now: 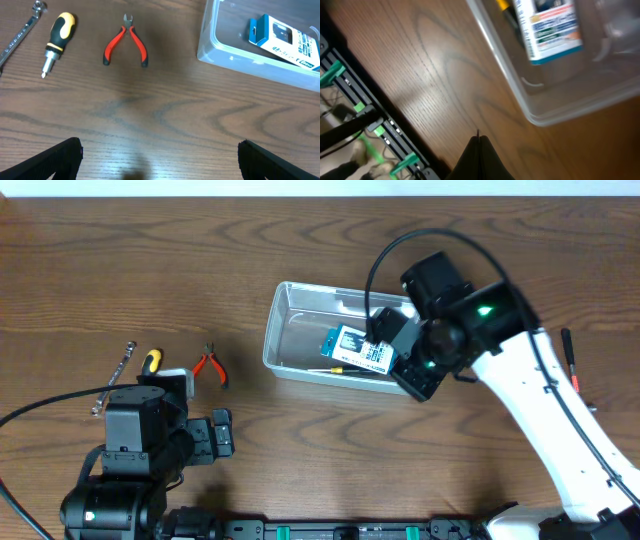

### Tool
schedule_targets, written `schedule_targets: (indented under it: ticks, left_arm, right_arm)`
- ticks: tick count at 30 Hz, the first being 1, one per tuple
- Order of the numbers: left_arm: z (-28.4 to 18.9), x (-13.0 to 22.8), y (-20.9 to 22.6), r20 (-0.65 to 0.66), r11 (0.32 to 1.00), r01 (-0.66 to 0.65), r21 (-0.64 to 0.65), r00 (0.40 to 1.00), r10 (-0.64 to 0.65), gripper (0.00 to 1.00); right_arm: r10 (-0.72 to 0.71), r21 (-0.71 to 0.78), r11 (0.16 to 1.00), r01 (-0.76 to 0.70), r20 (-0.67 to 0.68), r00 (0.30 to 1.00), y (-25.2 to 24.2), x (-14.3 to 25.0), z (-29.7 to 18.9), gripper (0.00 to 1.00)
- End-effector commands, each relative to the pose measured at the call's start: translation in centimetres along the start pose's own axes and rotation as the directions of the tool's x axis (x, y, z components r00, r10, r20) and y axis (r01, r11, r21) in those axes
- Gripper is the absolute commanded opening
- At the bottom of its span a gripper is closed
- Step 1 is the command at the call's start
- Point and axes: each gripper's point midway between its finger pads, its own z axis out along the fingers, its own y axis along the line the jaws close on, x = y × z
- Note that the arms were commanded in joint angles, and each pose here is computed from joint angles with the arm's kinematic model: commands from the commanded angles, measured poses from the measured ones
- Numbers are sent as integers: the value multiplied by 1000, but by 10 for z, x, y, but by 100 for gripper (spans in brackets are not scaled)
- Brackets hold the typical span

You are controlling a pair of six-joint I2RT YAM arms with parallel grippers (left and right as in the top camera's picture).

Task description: Pack container

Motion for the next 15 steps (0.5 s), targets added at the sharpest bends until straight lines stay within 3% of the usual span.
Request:
schedule_targets:
  ticks: [1, 15]
  left_arm:
    - [-3, -4, 1, 11, 1000, -8, -6, 1000, 8, 98]
    - [-3, -4, 1, 11, 1000, -8, -6, 1000, 8, 98]
  right_arm:
    - [25, -49, 998, -27, -38, 999, 7, 7, 29, 2]
    - [16, 6, 1000, -16, -2, 1000, -16, 14, 95, 2]
